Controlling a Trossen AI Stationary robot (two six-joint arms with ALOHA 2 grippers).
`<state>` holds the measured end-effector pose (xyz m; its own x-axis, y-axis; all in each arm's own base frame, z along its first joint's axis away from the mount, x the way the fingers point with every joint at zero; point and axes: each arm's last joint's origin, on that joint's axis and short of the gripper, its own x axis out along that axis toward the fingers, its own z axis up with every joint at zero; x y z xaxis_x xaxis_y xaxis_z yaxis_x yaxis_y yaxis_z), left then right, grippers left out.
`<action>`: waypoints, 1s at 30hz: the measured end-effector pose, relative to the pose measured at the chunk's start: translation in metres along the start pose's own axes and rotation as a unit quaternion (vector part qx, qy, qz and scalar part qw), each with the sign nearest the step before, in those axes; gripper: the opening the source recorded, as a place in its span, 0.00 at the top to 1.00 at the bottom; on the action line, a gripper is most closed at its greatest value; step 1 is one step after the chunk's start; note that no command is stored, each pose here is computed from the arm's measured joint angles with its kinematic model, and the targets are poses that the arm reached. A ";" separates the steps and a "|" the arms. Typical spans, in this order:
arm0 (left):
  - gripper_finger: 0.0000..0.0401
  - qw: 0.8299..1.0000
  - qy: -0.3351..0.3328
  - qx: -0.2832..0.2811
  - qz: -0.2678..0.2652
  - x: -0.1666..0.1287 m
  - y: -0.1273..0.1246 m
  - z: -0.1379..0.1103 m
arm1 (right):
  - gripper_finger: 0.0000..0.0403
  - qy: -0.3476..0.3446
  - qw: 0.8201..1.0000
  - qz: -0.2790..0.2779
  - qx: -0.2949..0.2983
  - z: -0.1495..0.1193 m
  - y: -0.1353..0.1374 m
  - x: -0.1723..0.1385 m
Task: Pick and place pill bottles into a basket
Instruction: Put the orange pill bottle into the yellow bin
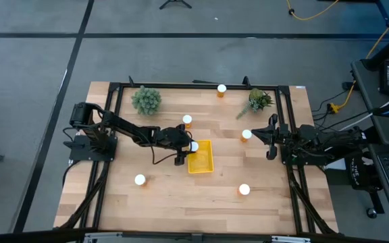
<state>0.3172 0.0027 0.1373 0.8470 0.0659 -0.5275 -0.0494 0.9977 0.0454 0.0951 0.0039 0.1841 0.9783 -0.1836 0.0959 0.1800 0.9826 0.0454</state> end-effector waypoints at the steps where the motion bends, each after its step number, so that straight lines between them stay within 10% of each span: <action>1: 0.42 1.000 0.000 0.000 0.000 0.000 0.000 0.000 | 0.94 0.000 1.000 0.000 0.000 0.000 0.000 0.000; 30: 0.42 0.999 -0.007 0.020 0.038 0.000 0.002 0.002 | 0.94 0.000 1.000 0.000 0.000 0.000 0.000 0.000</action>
<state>0.3179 0.0048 0.1388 0.8486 0.1415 -0.5098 -0.0935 0.9885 0.1187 0.0951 0.0039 0.1841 0.9783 -0.1838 0.0960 0.1801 0.9826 0.0455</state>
